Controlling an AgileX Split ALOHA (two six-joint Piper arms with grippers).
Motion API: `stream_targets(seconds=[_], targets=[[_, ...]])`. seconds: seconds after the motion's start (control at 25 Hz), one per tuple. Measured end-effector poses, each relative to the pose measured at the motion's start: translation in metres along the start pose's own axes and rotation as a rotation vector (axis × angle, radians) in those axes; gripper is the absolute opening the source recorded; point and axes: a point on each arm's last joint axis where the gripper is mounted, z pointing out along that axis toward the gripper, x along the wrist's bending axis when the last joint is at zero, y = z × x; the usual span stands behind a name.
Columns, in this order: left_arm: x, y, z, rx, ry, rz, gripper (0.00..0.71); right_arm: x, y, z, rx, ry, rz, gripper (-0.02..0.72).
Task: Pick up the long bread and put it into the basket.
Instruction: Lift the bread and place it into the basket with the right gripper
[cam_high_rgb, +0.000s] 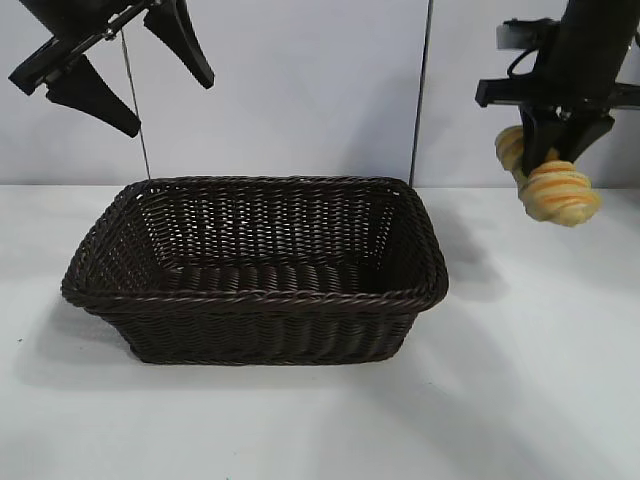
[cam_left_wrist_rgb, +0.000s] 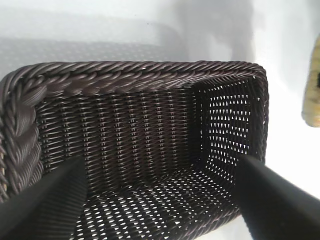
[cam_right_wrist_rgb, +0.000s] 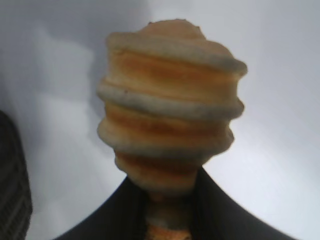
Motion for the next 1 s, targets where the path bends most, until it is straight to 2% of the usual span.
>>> stream_targets(seconds=[0.72, 1.0], targets=[[0.0, 0.0, 0.0, 0.001, 0.0, 0.0, 0.587, 0.125, -0.023, -0.006, 0.004, 0.098, -0.316, 0.18], [0.0, 0.0, 0.0, 0.001, 0.0, 0.0, 0.587, 0.154, -0.026, -0.009, -0.053, 0.252, -0.426, 0.18]])
